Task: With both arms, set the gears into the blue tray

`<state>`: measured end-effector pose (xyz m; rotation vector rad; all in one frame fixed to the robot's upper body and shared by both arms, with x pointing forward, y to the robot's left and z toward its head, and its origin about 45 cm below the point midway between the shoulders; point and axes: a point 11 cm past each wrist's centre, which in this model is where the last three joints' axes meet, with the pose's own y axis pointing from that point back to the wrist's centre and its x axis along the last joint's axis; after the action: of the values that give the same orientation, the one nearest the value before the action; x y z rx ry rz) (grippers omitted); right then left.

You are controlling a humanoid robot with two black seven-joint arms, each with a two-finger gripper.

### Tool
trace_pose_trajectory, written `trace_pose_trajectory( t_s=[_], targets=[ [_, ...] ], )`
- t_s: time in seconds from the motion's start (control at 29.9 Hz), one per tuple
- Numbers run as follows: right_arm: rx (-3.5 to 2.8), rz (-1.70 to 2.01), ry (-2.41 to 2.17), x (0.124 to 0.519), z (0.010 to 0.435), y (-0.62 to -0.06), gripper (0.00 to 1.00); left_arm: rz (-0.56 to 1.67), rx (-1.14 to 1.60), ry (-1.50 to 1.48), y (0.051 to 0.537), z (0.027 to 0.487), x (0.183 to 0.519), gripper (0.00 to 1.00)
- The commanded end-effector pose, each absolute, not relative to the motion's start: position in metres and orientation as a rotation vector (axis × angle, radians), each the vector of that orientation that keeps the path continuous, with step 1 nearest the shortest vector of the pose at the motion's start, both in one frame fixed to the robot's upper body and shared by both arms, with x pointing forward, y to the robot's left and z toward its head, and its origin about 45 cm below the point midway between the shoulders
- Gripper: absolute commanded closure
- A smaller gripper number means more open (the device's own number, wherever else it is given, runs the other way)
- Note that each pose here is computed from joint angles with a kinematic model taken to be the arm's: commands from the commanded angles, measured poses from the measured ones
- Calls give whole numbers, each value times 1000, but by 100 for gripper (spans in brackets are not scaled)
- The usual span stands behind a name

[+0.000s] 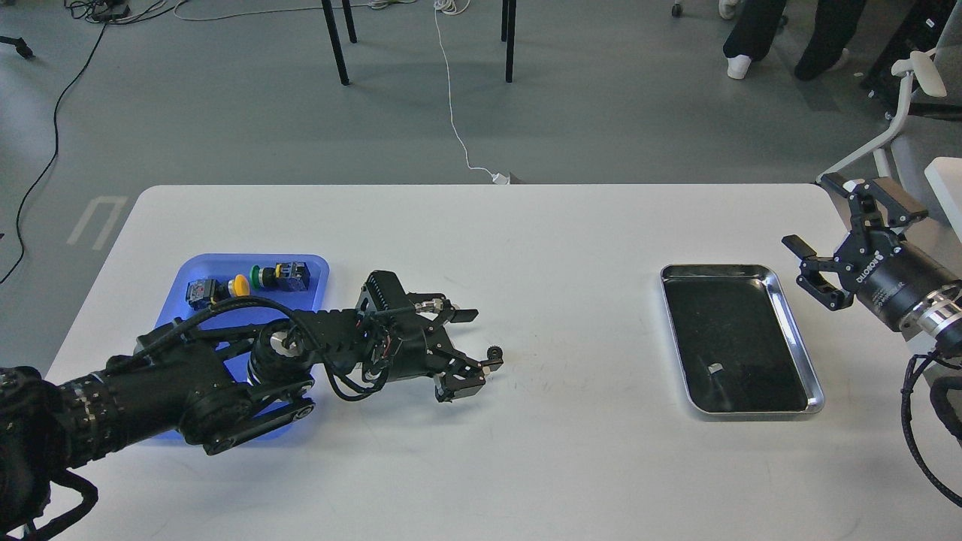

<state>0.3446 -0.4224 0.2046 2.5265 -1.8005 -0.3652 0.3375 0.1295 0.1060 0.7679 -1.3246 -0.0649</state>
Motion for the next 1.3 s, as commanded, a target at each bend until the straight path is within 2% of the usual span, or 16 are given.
trace_pose_trajectory(
  t_s=[0.0,0.13,0.43,0.64,0.87,1.04,1.17,1.27],
  targets=[
    [2516,-385,-1808,341,201,-424,2,-55,786,-1315,131,100,340,39],
    [2516,-387,-1807,341,200,-424,2,-63,764,-1317,120,100,336,44],
    [2520,-383,-1812,342,202,-424,2,-56,767,-1305,108,92,337,45],
    [2531,-375,-1821,343,206,-423,2,-62,773,-1296,111,87,334,64],
    [2535,-363,-1834,346,209,-425,2,-66,783,-1276,117,80,329,74],
    [2537,-356,-1845,347,212,-426,2,-49,791,-1256,122,77,328,88],
    [2541,-350,-1849,348,214,-426,2,8,772,-1267,120,91,338,90],
    [2548,-335,-1866,351,219,-427,2,82,766,-1292,142,119,354,89]
  ],
)
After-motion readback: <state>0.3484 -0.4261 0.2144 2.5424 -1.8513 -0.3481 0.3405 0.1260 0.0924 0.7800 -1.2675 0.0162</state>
